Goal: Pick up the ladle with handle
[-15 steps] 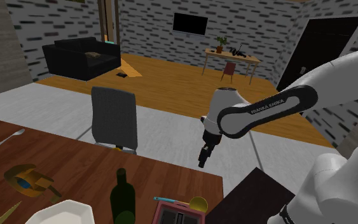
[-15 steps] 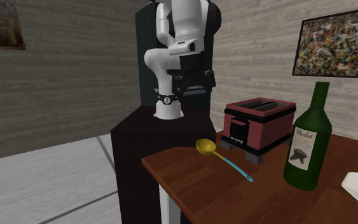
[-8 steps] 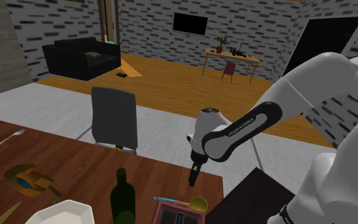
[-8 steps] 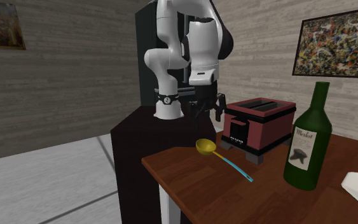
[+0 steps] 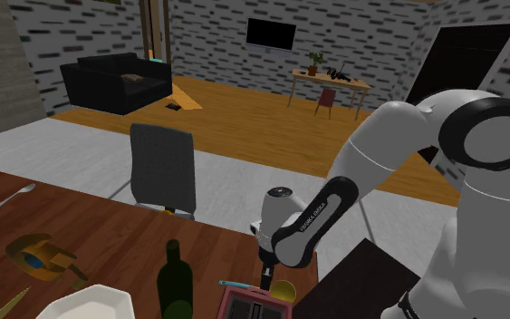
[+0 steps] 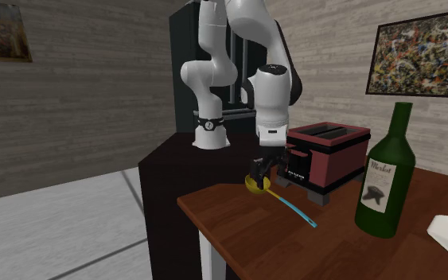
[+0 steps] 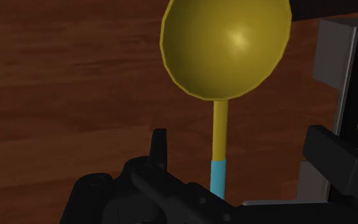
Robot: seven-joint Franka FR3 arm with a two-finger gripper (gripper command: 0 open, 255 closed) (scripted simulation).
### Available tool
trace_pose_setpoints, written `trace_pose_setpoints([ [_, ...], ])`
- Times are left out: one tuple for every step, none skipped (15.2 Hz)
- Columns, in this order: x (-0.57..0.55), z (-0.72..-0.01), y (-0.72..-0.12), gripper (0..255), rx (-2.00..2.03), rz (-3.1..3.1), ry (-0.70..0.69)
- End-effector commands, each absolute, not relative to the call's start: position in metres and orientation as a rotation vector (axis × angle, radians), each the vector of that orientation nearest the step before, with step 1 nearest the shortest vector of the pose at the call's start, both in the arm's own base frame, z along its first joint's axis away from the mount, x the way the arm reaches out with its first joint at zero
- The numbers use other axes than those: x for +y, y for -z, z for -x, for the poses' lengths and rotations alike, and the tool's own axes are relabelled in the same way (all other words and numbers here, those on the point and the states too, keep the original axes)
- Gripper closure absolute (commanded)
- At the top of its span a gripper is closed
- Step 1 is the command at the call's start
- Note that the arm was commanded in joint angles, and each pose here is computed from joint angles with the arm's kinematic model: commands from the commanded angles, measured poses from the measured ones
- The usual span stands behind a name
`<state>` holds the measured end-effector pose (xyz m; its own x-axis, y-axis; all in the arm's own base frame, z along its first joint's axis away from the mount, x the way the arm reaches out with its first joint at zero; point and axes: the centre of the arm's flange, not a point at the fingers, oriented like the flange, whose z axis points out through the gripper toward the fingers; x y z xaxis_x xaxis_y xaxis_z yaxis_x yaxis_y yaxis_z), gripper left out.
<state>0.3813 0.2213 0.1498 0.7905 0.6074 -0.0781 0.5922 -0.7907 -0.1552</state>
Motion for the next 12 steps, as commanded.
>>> trace_pose_setpoints([
  [0.227, -0.378, -0.133, 0, -0.99, 2.846, -0.194],
  [0.227, -0.378, -0.127, 0, -0.99, 2.846, -0.194],
  [0.227, -0.378, -0.122, 0, -0.99, 2.846, -0.194],
  [0.227, -0.378, -0.117, 0, -0.99, 2.846, -0.194],
  [0.227, -0.378, -0.111, 0, -0.99, 2.846, -0.194],
  [0.227, -0.378, -0.106, 0, -0.99, 2.846, -0.194],
  [0.227, -0.378, -0.101, 0, -0.99, 2.846, -0.194],
  [0.227, -0.378, -0.098, 0, -0.99, 2.846, -0.194],
  [0.227, -0.378, -0.098, 0, -0.99, 2.846, -0.194],
  [0.227, -0.378, -0.098, 0, -0.99, 2.846, -0.194],
  [0.227, -0.378, -0.098, 255, -0.99, 2.846, -0.194],
  [0.227, -0.378, -0.098, 255, -0.99, 2.846, -0.194],
])
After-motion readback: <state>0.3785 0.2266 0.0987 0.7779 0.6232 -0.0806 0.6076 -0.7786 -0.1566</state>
